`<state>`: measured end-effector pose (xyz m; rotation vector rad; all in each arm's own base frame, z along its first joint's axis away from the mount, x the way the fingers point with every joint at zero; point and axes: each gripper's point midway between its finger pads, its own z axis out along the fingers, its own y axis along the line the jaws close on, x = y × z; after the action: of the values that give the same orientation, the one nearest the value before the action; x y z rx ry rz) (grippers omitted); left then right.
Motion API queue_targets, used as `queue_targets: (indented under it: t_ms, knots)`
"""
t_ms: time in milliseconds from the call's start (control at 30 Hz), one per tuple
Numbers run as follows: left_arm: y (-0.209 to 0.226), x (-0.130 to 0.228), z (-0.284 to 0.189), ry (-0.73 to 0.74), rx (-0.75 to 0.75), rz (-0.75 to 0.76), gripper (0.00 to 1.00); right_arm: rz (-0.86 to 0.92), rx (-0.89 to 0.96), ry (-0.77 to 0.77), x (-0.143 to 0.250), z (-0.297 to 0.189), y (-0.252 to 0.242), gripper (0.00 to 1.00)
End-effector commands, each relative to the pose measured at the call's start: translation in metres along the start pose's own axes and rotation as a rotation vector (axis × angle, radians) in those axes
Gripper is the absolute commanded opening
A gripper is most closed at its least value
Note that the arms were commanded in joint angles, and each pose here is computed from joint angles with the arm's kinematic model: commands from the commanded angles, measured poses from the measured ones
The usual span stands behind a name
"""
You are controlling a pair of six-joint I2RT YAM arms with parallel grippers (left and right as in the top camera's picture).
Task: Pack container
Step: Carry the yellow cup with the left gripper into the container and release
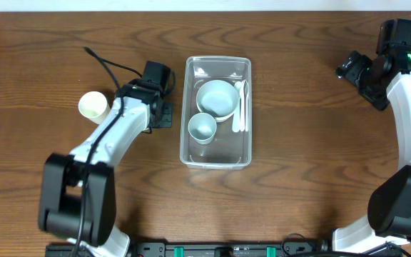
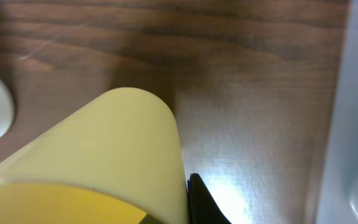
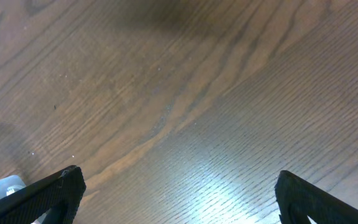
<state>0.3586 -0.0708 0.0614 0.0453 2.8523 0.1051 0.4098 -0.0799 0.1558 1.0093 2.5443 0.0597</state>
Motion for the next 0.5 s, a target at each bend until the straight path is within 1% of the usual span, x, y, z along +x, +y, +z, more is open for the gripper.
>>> queue_targets:
  t_ms: [0,133,300,367,467]
  knots:
    - [-0.001,-0.017,-0.051,-0.123,0.045,-0.051,0.06,0.011,0.005,0.001,0.001,0.001,-0.001,0.99]
    - [-0.019,-0.02,-0.11,-0.245,0.162,-0.028,0.06,0.011,0.005,0.002,0.001,0.001,-0.001,0.99]
    - [-0.054,-0.01,-0.18,-0.41,0.308,0.064,0.06,0.011,0.005,0.001,0.001,0.001,-0.001,0.99]
    - [-0.071,-0.003,-0.198,-0.449,0.35,0.114,0.06,0.011,0.005,0.001,0.001,0.001,-0.001,0.99]
    - [-0.097,0.009,-0.211,-0.472,0.403,0.193,0.06,0.011,0.005,0.002,0.001,0.001,-0.001,0.99]
